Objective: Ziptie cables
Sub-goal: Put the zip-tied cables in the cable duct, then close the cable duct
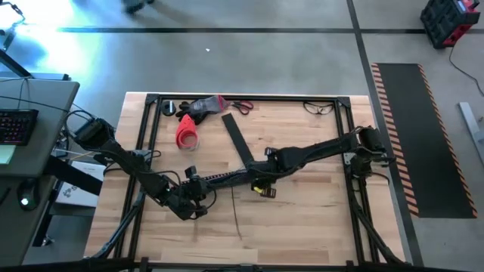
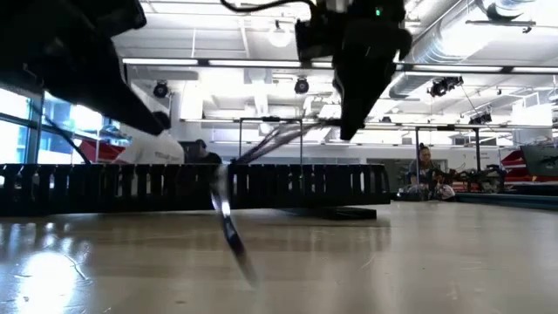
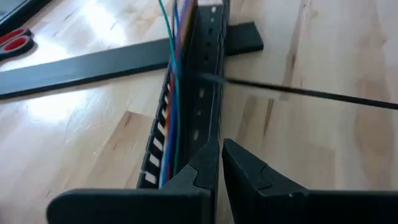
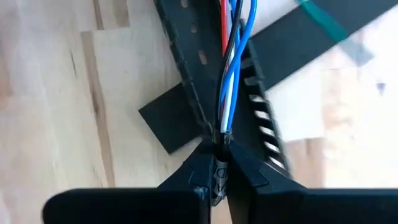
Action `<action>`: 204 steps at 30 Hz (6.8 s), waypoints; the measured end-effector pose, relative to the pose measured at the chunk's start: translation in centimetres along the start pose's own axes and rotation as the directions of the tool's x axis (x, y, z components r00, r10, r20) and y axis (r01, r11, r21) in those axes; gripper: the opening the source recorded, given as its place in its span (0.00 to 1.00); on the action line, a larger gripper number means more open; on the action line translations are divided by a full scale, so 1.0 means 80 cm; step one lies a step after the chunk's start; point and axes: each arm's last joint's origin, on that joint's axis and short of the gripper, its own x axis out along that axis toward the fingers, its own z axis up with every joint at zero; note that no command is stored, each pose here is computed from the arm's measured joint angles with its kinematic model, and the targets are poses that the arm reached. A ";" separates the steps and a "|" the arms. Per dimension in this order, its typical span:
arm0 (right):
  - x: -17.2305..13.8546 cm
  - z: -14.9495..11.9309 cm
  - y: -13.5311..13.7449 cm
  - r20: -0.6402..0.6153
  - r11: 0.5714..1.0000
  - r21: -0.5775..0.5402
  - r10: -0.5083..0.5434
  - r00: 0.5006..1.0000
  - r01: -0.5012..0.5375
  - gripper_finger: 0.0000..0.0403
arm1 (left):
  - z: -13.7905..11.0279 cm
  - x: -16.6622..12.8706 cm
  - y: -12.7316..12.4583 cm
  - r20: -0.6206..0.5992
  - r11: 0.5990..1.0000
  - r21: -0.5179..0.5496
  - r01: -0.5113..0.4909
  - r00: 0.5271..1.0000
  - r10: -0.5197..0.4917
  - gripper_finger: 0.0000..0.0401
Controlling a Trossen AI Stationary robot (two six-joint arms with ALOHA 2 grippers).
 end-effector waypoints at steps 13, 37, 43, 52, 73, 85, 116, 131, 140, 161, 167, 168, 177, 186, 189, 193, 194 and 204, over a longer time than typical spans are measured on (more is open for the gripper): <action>0.009 -0.019 -0.021 -0.167 0.980 -0.201 -0.023 0.986 -0.011 0.04 | -0.022 0.022 -0.013 -0.078 1.000 0.008 0.008 0.997 -0.007 0.02; -0.020 -0.083 -0.027 -0.002 0.972 -0.194 -0.139 0.990 0.136 0.46 | -0.017 0.011 -0.027 -0.014 0.997 -0.033 0.068 0.998 -0.068 0.02; -0.046 -0.081 -0.050 0.471 0.966 0.163 -0.256 0.844 0.202 0.42 | 0.017 -0.007 -0.029 0.092 0.998 0.039 0.049 0.994 -0.052 0.02; 0.012 -0.040 -0.079 0.572 0.986 0.160 -0.139 0.809 0.056 0.53 | 0.032 -0.011 0.001 0.065 0.995 0.088 -0.043 0.997 0.037 0.05; 0.073 -0.040 -0.022 0.191 0.981 -0.104 0.183 0.964 -0.165 0.54 | 0.020 0.045 -0.026 -0.016 0.987 -0.015 0.158 0.987 -0.159 0.18; 0.089 -0.018 -0.015 0.509 0.921 0.388 -0.220 0.832 0.006 0.62 | 0.031 -0.005 -0.043 0.059 0.950 -0.009 0.312 0.949 -0.311 0.18; 0.184 -0.021 -0.072 0.345 0.888 0.443 -0.297 0.890 0.124 0.62 | -0.001 -0.055 -0.036 0.092 0.992 -0.073 0.101 0.991 -0.094 0.18; 0.144 -0.045 -0.061 0.323 0.938 0.282 -0.291 0.901 0.202 0.10 | 0.007 -0.062 -0.032 0.160 0.989 -0.129 0.072 0.986 -0.051 0.18; 0.091 -0.041 -0.053 0.404 0.978 0.190 -0.162 0.901 0.091 0.04 | 0.021 -0.076 -0.021 0.231 0.994 -0.100 0.046 0.973 -0.021 0.18; 0.132 -0.090 -0.104 0.562 0.979 0.181 -0.180 0.807 0.093 0.91 | 0.019 -0.076 -0.020 0.221 0.997 -0.067 0.035 0.975 -0.019 0.18; 0.147 -0.118 -0.121 0.532 0.976 0.214 -0.080 0.843 -0.043 0.90 | 0.020 -0.075 -0.020 0.229 0.997 -0.070 0.025 0.973 -0.008 0.18; 0.149 -0.120 -0.122 0.538 0.975 0.209 -0.055 0.841 -0.070 0.88 | 0.020 -0.075 -0.020 0.230 0.997 -0.070 0.024 0.973 -0.007 0.18; 0.178 -0.139 -0.107 0.527 0.960 0.279 -0.122 0.841 -0.036 0.63 | 0.020 -0.075 -0.020 0.231 0.997 -0.077 0.032 0.973 -0.013 0.18; 0.175 -0.140 -0.090 0.546 0.947 0.320 -0.161 0.822 -0.027 0.52 | 0.022 -0.076 -0.021 0.241 0.995 -0.091 0.039 0.970 -0.016 0.18; 0.167 -0.140 -0.086 0.555 0.948 0.315 -0.150 0.818 -0.039 0.52 | 0.023 -0.076 -0.022 0.248 0.994 -0.097 0.046 0.969 -0.021 0.18; 0.146 -0.139 -0.079 0.582 0.962 0.266 -0.103 0.807 -0.069 0.52 | 0.033 -0.086 -0.015 0.262 0.990 -0.124 0.069 0.964 -0.034 0.18; 0.139 -0.139 -0.076 0.590 0.965 0.247 -0.081 0.804 -0.084 0.52 | 0.037 -0.091 -0.012 0.263 0.988 -0.130 0.079 0.964 -0.042 0.18; 0.071 -0.106 -0.039 0.711 0.979 0.146 -0.005 0.703 -0.140 0.52 | 0.068 -0.149 0.056 0.255 0.971 -0.166 0.173 0.959 -0.127 0.18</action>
